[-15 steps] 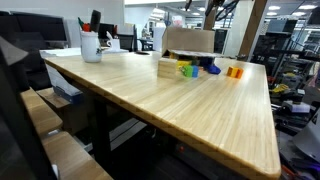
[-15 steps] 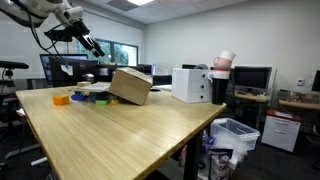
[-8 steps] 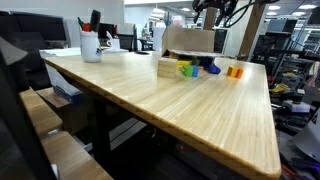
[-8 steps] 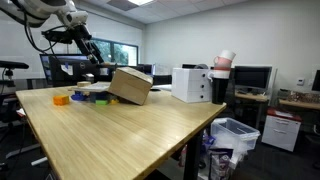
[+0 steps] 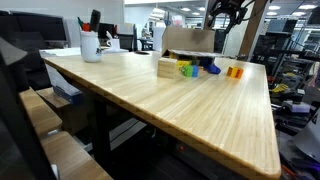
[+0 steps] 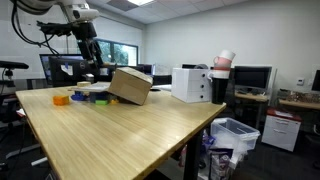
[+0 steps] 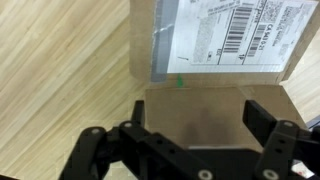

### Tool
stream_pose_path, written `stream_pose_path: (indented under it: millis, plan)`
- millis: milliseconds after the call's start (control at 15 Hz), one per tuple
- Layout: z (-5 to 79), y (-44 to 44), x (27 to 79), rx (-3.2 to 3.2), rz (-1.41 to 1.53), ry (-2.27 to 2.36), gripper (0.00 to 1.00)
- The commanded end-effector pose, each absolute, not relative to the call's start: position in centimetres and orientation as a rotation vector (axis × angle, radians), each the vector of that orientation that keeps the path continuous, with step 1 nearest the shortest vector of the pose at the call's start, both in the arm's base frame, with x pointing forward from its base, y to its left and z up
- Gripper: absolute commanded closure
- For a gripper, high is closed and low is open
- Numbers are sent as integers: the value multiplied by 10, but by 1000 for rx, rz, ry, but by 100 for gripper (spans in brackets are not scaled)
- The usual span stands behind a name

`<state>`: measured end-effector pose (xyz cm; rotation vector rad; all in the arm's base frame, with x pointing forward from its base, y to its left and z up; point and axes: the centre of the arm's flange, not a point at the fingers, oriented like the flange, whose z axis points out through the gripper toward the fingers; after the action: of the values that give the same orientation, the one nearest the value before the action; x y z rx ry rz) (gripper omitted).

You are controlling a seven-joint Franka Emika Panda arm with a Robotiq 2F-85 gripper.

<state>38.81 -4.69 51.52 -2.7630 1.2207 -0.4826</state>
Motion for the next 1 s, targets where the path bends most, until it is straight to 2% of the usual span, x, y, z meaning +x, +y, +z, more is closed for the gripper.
stream_pose_path:
  millis: [0,933]
  plan:
    - [511,-78,376,-2731,-393,1148,0]
    - [489,-116,378,-2639,-200,1066,0]
